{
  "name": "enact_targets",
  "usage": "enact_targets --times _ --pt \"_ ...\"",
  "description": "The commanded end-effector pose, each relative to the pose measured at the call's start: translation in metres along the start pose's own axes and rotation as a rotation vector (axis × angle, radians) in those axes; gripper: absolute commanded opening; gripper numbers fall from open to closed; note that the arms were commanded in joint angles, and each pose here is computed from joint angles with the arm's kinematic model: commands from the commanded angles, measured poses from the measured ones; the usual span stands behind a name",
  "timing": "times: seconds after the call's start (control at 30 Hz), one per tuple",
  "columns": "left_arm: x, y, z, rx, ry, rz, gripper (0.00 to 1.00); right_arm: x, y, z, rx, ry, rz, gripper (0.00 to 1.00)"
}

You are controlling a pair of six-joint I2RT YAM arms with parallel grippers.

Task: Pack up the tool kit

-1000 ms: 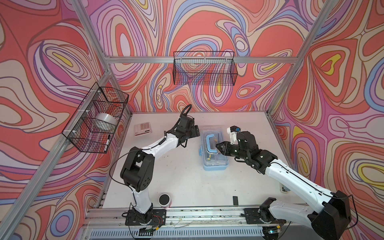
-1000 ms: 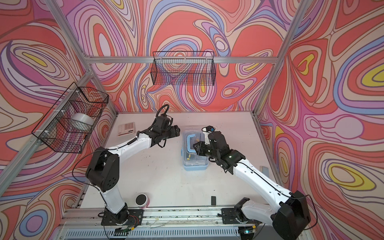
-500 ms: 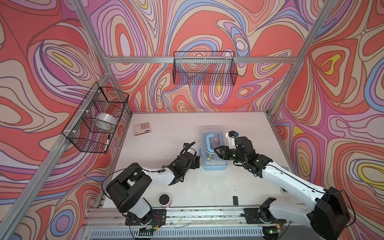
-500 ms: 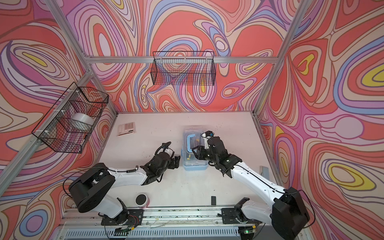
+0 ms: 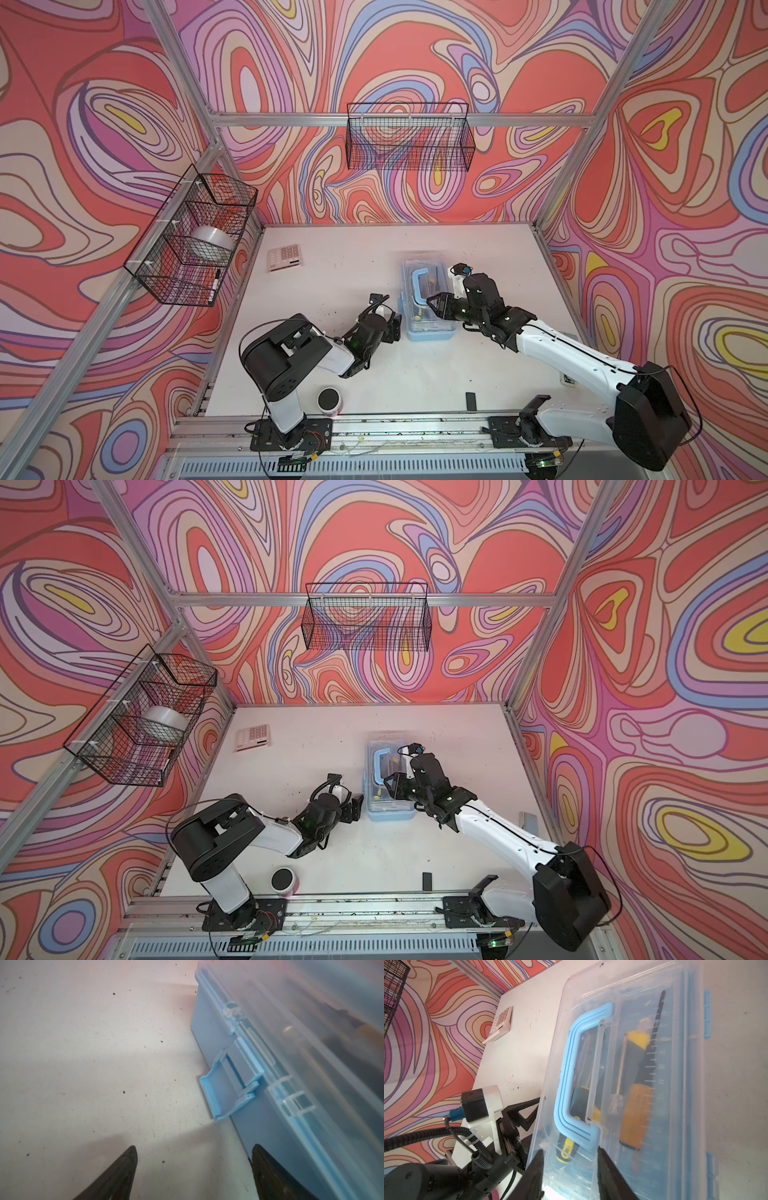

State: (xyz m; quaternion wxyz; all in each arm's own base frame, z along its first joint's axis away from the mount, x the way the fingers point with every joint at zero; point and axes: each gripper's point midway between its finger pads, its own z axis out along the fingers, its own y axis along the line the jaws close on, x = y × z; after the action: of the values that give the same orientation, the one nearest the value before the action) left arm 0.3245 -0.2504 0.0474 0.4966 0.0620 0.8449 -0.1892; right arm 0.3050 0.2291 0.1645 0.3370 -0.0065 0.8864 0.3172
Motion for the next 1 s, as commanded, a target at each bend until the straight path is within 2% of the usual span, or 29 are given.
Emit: enact_targets --times 0.0,0.2,0.23,0.3,0.63,0.97 --pt "-0.008 -0.008 0.001 0.034 -0.053 0.002 0.85 -0.009 0.004 0.001 -0.003 -0.03 -0.007 0.42" --pt "0.0 -0.005 0.009 -0.005 -0.015 0.027 0.84 -0.011 0.003 0.002 0.003 -0.03 -0.01 0.41" --pt "-0.012 -0.013 0.015 0.004 -0.039 0.021 0.84 -0.011 0.003 0.002 0.007 -0.029 -0.01 0.41" --pt "-0.014 -0.013 0.017 -0.001 -0.044 0.024 0.84 -0.01 0.002 0.003 0.007 -0.024 -0.01 0.41" --pt "-0.008 -0.016 0.029 -0.011 -0.004 0.035 0.83 -0.011 0.004 0.008 0.003 -0.019 -0.01 0.41" --pt "-0.012 -0.01 0.04 -0.077 -0.015 0.07 0.83 -0.01 0.002 0.012 0.009 -0.009 -0.009 0.4"
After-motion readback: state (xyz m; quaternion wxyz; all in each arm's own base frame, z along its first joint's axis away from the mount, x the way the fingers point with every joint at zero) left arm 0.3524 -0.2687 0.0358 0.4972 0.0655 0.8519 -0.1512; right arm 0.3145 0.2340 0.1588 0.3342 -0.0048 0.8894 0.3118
